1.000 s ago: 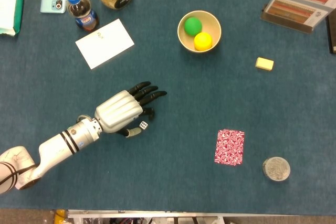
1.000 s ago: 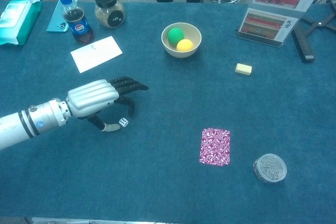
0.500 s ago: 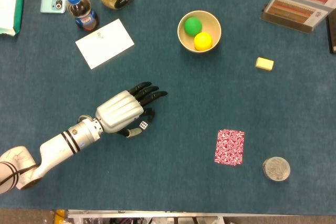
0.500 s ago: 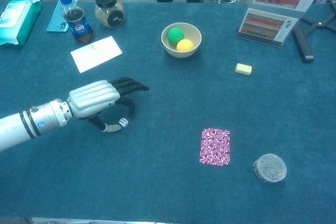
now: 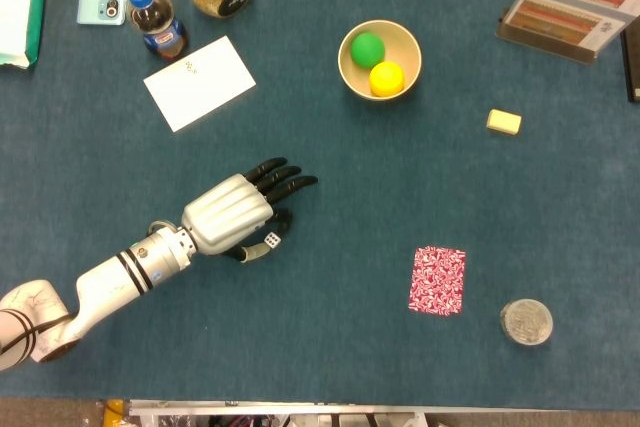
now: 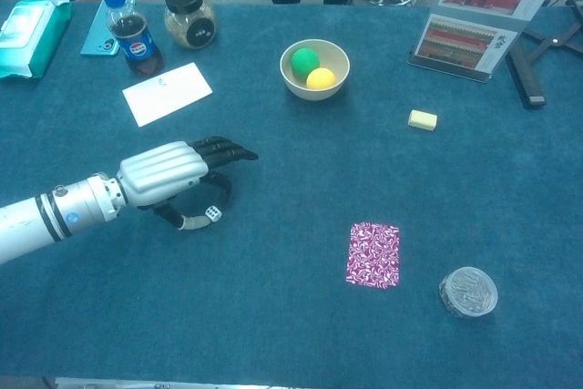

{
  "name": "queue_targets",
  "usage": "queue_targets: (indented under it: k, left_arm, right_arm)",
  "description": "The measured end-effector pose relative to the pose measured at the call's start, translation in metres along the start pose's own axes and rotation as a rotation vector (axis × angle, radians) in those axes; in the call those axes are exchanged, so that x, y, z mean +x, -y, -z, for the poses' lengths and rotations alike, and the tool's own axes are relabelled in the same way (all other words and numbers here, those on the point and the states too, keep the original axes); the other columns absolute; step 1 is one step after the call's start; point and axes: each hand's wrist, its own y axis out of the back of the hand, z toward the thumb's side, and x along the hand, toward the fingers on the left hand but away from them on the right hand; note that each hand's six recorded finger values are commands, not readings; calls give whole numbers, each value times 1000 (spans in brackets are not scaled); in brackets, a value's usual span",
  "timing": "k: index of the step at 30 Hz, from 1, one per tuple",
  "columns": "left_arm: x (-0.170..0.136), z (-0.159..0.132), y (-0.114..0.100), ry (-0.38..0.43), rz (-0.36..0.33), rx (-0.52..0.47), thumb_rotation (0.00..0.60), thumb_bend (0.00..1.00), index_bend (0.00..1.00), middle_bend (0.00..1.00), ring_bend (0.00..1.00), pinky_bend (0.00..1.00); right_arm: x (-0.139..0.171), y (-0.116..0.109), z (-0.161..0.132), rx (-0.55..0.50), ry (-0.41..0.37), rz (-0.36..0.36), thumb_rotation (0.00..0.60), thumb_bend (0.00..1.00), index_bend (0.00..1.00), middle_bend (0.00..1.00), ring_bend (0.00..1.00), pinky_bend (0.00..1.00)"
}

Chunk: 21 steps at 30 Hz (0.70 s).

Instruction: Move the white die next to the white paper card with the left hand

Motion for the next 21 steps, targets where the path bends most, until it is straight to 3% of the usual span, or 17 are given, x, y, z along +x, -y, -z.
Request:
queue_targets:
  k: [12, 21]
  left_arm:
    - [-1, 0, -1, -3, -14, -9, 600, 322, 553, 41, 0, 20]
    - [-8, 0, -25, -11, -108, -11, 600, 323, 567, 43, 0, 20]
  right_arm:
    - [0, 0, 1, -2, 4, 1, 600, 0, 510, 412, 261, 369]
    - [1, -1, 1, -6, 4, 7, 600, 0, 510, 412, 261, 370]
